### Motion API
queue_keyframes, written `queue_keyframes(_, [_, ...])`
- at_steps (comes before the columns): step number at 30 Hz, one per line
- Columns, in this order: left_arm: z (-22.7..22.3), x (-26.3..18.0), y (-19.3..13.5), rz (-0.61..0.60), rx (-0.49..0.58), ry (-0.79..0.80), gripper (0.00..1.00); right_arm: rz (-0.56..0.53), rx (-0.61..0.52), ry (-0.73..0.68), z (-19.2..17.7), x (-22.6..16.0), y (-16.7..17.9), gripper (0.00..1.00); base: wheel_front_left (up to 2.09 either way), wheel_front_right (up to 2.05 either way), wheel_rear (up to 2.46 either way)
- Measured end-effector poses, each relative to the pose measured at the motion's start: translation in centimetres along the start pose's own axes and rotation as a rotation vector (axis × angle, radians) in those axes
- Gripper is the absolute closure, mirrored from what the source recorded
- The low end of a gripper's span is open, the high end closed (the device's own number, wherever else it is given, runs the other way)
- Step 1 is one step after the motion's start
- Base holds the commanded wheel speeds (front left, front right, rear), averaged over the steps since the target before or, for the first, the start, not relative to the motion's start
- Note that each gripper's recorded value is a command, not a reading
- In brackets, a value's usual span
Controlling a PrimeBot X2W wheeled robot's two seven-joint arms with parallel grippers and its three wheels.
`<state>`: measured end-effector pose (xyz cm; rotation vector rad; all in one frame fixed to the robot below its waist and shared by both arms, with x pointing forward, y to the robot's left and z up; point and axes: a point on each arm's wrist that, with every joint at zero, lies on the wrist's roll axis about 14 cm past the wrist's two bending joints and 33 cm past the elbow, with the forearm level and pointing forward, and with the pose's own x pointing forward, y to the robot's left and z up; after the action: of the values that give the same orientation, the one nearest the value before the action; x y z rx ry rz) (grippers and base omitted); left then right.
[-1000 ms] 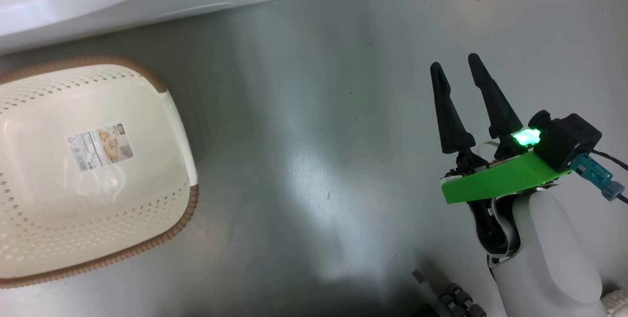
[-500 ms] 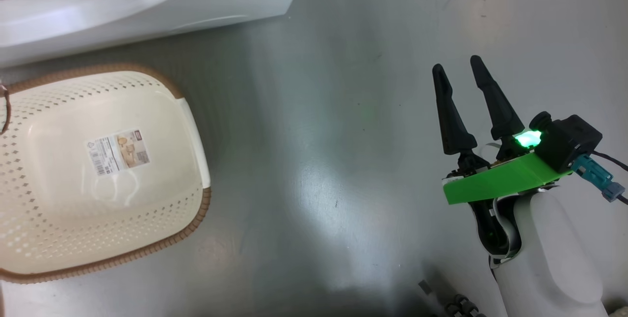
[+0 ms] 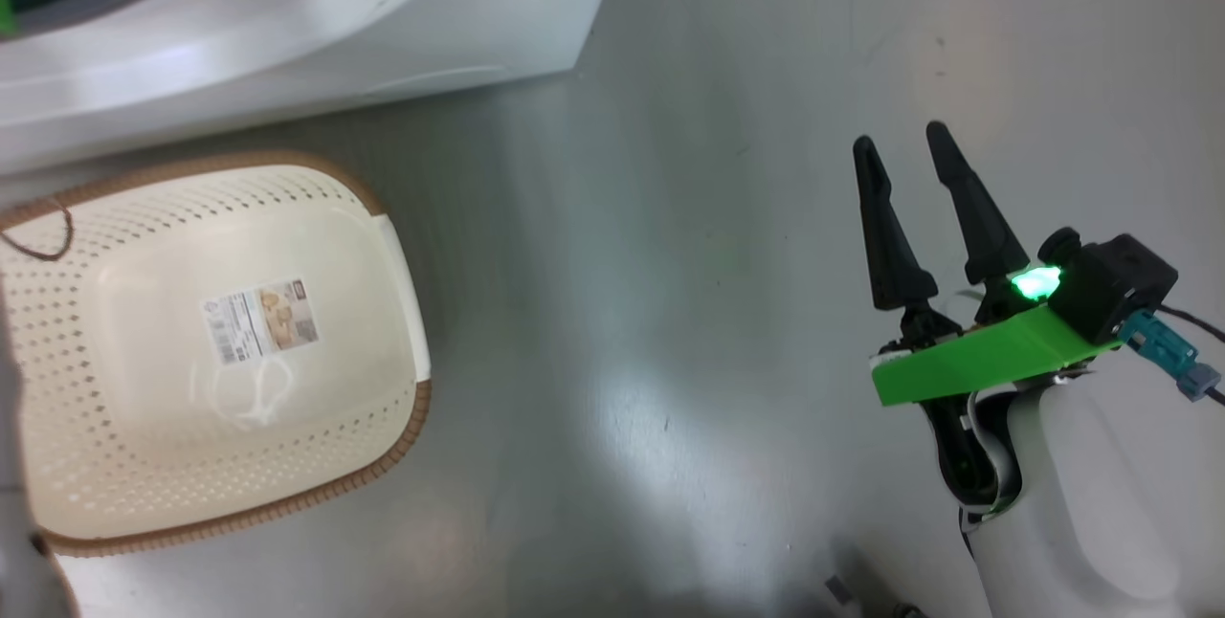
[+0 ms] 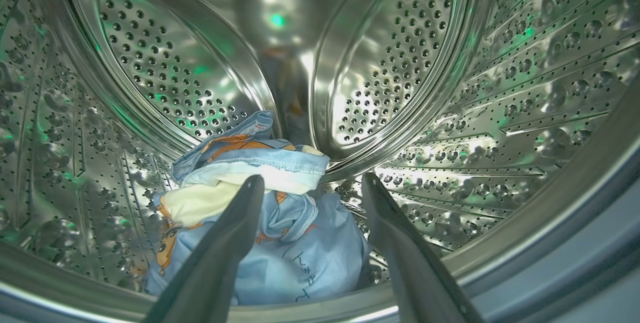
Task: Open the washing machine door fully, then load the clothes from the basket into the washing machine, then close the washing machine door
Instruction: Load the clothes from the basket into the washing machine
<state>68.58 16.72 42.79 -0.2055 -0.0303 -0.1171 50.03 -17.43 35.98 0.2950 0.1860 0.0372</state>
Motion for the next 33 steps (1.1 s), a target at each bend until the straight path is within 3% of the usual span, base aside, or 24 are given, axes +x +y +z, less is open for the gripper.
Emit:
queue_keyframes(17, [3.1,-7.8,-0.5,0.042,-0.039,-0.049,0.0,0.024,-0.007,-0.055,3.3,-2.0,1.6,0.0,0.0,0.0,0.0])
queue_keyframes(33, [5.2,-16.6,-0.7,0.082,0.008,-0.049,0.0,0.044,-0.027,-0.114,6.5,-4.9,3.0,0.0,0.0,0.0,0.0])
